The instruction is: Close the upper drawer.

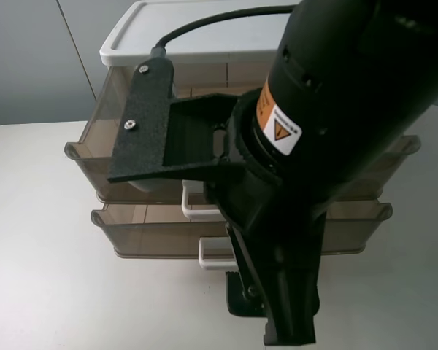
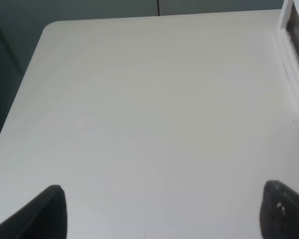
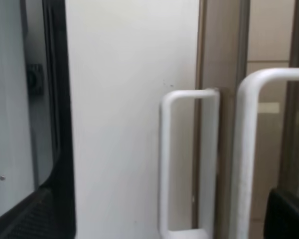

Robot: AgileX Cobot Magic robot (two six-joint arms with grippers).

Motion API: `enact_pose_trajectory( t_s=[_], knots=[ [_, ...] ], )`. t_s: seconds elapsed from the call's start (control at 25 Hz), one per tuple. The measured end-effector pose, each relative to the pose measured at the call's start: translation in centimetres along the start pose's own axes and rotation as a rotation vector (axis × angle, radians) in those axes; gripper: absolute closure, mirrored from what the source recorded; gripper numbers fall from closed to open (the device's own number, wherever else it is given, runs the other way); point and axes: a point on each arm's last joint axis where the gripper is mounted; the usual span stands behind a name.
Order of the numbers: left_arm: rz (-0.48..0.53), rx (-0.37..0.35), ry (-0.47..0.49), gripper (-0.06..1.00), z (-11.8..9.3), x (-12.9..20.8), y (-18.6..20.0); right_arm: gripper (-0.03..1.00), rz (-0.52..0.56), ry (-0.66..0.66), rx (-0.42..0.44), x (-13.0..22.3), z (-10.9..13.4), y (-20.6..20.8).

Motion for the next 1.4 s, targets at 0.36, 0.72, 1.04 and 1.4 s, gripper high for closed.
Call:
enact_pose_trajectory(
  t_s=[0.36, 0.72, 1.04, 1.4],
  knots=[
    [0.0, 0.0, 0.0, 0.2, 0.0, 0.0, 0.0, 0.34, 0.015, 0.024, 0.052, 0.1, -0.5, -0.1],
    [0.0, 0.0, 0.0, 0.2, 0.0, 0.0, 0.0, 0.34, 0.061, 0.04, 0.06, -0.2, -0.6, -1.2],
    [0.0, 0.0, 0.0, 0.2, 0.0, 0.0, 0.0, 0.34, 0.076, 0.061, 0.105, -0.1, -1.0, -1.2],
    [0.0, 0.0, 0.0, 0.2, 0.0, 0.0, 0.0, 0.34, 0.038, 0.076, 0.166, -0.7, -2.1, -1.7]
  ],
)
Point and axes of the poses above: a point on each arm's last joint axis where the gripper is mounted, y pointing back along that axis away from the gripper, z along the wrist's bending axis when the last joint is at zero, x = y × z, and after that the axes turned 5 degrees about -y, right-handed
